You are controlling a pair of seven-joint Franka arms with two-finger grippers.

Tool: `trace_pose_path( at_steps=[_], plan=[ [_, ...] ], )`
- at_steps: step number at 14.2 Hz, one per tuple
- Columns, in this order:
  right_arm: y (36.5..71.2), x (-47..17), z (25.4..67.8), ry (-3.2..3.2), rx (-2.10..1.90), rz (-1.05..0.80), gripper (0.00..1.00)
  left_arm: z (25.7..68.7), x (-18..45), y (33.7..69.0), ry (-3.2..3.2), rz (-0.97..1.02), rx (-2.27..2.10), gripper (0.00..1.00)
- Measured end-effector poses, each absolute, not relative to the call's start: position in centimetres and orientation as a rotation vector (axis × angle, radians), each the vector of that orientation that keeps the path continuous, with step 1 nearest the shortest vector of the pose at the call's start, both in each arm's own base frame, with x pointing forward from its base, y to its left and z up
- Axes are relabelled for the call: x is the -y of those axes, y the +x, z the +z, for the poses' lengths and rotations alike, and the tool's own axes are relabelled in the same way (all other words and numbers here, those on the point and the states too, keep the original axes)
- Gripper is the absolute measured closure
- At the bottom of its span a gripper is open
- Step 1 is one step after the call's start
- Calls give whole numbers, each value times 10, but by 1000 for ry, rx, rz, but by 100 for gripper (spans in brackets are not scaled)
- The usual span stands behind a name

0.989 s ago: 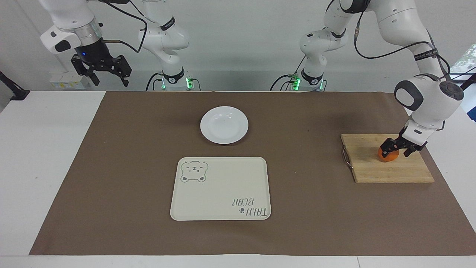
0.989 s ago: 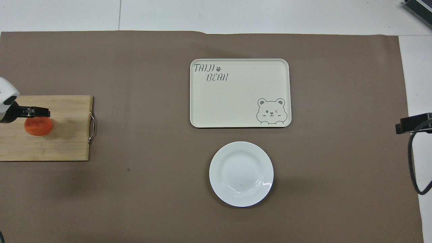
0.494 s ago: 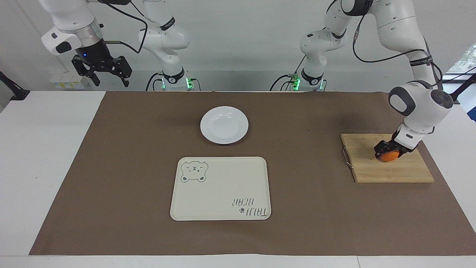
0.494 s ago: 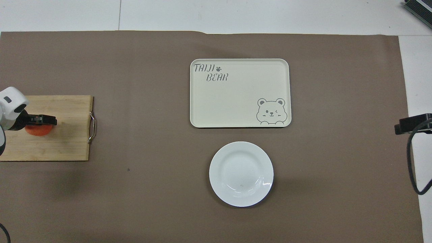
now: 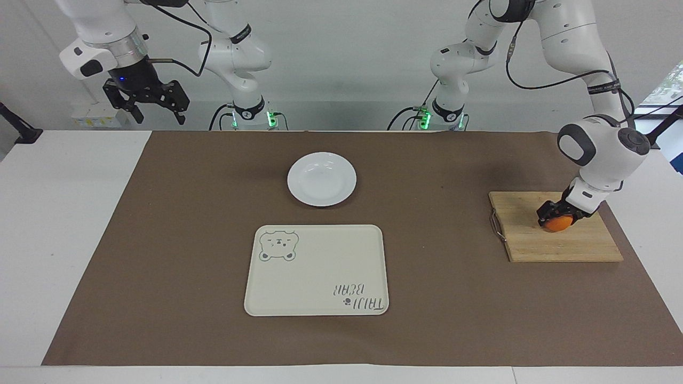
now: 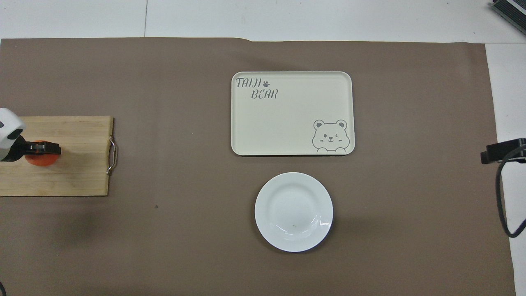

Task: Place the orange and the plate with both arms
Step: 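Carry the orange with the left gripper over the white plate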

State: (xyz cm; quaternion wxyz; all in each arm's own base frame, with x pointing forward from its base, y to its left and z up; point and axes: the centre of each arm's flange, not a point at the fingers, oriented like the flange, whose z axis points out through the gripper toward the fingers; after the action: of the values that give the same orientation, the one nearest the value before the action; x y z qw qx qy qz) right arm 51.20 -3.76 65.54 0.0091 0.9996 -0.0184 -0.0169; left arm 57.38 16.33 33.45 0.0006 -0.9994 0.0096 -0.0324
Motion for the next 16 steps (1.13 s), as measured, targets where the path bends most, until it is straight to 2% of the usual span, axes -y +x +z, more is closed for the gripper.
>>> trace_pose_path(
  at_steps=[3, 8, 12, 16],
  plan=[
    [512, 38, 656, 3122, 57, -52, 0, 363, -105, 578, -3149, -72, -125, 20],
    [512, 38, 656, 3122, 58, -52, 0, 381, 73, 575, -3157, -49, -212, 20],
    [512, 38, 655, 3122, 58, -53, 0, 381, 205, 542, -3161, -41, -268, 20],
    [512, 39, 655, 3122, 60, -53, 0, 385, 318, 489, -3220, -68, -312, 20]
  ],
)
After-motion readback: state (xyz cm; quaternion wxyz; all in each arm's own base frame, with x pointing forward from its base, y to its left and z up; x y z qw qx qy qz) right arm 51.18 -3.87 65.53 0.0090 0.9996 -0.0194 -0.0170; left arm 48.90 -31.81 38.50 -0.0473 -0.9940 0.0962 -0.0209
